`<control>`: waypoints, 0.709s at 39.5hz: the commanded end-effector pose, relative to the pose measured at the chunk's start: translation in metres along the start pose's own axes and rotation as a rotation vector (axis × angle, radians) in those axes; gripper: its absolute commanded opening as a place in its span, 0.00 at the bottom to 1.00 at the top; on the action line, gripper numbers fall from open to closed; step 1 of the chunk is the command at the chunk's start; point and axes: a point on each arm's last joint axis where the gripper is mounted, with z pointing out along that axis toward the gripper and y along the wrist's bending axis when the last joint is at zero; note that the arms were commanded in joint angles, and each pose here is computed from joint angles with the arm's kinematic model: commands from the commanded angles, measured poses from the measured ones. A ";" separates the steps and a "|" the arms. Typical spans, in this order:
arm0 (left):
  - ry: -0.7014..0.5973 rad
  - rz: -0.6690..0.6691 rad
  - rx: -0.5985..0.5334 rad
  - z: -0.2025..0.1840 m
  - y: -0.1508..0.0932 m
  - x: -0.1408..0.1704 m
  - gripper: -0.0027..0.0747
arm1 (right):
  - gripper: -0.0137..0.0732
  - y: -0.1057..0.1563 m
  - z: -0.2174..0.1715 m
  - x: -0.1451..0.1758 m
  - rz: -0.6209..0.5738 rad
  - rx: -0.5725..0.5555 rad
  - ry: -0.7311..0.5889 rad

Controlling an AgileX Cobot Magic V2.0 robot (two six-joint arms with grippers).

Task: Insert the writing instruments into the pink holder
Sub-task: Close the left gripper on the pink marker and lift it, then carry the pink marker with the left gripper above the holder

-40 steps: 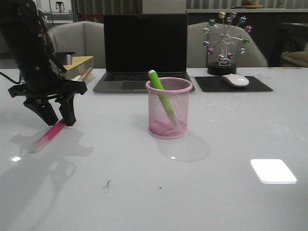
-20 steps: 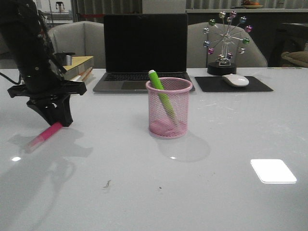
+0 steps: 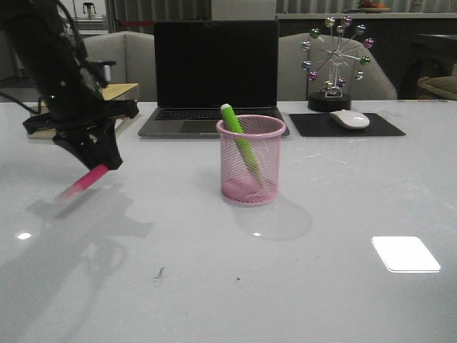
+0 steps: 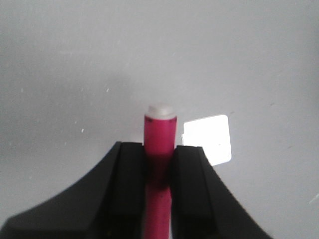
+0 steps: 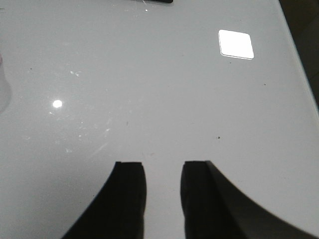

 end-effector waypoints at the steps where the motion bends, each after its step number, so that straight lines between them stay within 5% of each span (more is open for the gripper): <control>1: -0.192 0.102 0.040 -0.064 -0.032 -0.022 0.15 | 0.53 -0.003 -0.006 -0.013 -0.017 0.021 -0.091; 16: -0.652 0.358 0.090 -0.181 -0.128 -0.030 0.15 | 0.53 -0.003 -0.006 -0.013 -0.017 0.021 -0.090; 28: -0.899 0.428 0.175 -0.203 -0.187 -0.025 0.15 | 0.53 -0.003 -0.005 -0.010 -0.017 0.021 -0.063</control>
